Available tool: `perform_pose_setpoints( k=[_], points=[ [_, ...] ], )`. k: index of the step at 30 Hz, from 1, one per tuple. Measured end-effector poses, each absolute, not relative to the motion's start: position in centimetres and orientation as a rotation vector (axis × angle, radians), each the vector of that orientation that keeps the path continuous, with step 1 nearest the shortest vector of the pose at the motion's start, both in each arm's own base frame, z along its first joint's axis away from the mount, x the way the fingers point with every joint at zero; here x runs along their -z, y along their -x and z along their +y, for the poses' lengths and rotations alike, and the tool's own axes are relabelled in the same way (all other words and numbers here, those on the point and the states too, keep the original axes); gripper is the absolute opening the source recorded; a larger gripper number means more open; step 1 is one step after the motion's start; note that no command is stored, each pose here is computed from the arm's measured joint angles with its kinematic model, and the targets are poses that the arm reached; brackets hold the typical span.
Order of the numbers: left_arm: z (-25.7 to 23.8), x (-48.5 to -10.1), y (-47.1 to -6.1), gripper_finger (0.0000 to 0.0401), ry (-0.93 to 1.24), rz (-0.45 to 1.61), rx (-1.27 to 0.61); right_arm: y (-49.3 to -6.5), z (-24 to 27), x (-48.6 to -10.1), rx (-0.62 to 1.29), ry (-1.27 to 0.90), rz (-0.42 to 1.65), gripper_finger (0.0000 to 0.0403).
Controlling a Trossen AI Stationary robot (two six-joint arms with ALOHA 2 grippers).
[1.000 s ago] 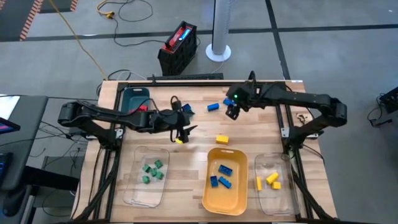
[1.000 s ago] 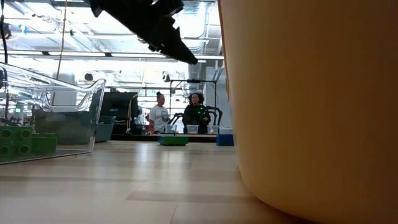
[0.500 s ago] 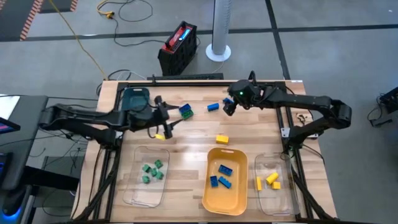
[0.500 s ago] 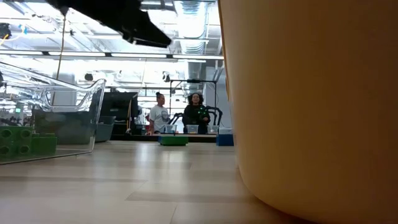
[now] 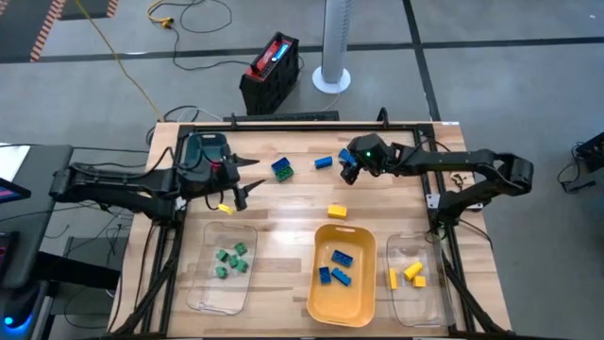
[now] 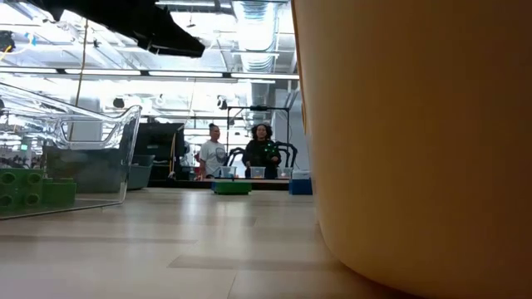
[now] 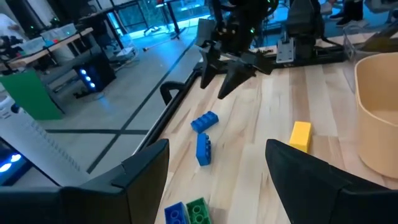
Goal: Sort blocks
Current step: Put the blue game piece into the yellow bin
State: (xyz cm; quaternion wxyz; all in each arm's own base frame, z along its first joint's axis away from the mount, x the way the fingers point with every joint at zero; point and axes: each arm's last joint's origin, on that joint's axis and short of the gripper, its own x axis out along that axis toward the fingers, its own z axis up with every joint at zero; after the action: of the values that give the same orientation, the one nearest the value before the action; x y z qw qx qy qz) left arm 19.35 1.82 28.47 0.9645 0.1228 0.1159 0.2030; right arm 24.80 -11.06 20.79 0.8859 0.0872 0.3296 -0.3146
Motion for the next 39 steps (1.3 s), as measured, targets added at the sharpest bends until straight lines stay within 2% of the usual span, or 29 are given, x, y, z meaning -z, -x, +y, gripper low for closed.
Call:
perform_pose_setpoints(
  k=[10, 16, 26, 39],
  points=[
    [1.8, -28.2, -19.3, 0.0263, -0.241, 0.254, -0.410, -24.0, -8.3, -17.5, 0.686, -0.128, 0.505, 0.0305],
    [1.8, -28.2, -19.3, 0.0263, -0.245, 0.253, -0.411, -21.8, -9.3, -15.2, 0.765, -0.184, 0.473, 0.0305],
    [1.8, -28.5, -19.4, 0.0263, -0.253, 0.231, -0.413, -19.6, -8.5, -13.6, 0.748, -0.128, 0.315, 0.0305],
    [1.8, -29.1, -19.5, 0.0263, -0.294, 0.176, -0.418, -19.7, -10.3, -12.0, 0.802, -0.038, 0.324, 0.0305]
  ],
)
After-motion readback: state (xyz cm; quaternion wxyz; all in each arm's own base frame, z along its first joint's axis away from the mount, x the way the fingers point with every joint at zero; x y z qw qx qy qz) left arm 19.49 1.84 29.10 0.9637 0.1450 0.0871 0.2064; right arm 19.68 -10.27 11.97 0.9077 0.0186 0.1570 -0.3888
